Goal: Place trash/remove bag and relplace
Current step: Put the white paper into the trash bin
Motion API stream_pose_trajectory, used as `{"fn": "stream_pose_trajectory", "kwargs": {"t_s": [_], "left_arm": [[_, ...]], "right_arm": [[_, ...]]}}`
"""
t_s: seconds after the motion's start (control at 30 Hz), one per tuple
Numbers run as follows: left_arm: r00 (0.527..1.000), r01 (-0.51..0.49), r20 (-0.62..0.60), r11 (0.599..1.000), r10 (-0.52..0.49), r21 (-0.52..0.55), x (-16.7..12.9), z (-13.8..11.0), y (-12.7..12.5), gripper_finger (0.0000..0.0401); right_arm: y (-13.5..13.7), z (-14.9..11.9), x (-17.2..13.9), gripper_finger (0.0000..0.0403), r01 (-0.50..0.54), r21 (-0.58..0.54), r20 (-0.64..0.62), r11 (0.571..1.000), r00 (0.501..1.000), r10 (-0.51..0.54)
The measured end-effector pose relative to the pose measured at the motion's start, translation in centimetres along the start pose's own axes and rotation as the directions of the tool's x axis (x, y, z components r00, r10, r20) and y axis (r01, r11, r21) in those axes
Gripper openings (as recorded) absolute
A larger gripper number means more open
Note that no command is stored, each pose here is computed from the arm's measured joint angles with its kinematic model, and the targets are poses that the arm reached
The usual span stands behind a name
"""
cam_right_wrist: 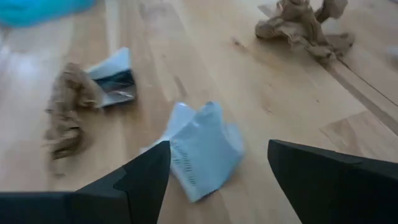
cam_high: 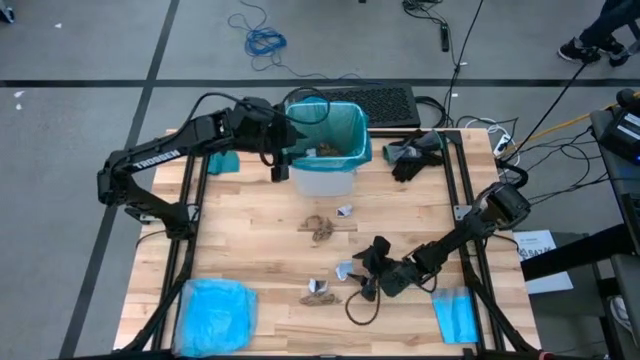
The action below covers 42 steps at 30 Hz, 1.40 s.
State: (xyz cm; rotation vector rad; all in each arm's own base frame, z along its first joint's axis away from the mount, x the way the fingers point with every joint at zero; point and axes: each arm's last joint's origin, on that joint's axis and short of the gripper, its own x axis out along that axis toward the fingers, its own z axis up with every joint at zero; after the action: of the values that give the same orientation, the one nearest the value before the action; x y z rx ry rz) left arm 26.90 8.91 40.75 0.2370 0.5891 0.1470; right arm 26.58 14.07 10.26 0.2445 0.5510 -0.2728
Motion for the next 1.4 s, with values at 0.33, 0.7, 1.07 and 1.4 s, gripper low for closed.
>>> {"fn": "stream_pose_trajectory", "kwargs": {"t_s": [0.33, 0.7, 1.07, 1.4], "left_arm": [[0.98, 0.109, -0.167, 0.994, -0.108, -0.007, -0.4, 0.0, -6.3, 0.0216], [0.963, 0.076, -0.264, 0.995, -0.054, 0.072, -1.1, -1.1, -12.5, 0.0168], [0.976, 0.121, -0.178, 0.992, -0.124, -0.03, 0.4, -9.2, -17.3, 0.0148], [0.98, 0.197, -0.024, 0.977, -0.199, -0.082, 3.8, -14.0, -21.1, 0.0148]], "right_arm": [[-2.0, 1.2, 1.9, 0.0253, -0.076, 0.102, -0.112, 0.992, 0.99, 0.088], [-1.4, 1.1, 1.9, 0.0022, -0.109, 0.09, -0.077, 0.99, 0.99, 0.116], [-0.8, 6.0, -0.6, 0.0001, -0.188, 0.027, 0.183, 0.982, 0.966, 0.18], [-2.7, 16.4, -6.1, 0.0, -0.053, -0.159, 0.477, 0.986, 0.87, 0.123]]}}
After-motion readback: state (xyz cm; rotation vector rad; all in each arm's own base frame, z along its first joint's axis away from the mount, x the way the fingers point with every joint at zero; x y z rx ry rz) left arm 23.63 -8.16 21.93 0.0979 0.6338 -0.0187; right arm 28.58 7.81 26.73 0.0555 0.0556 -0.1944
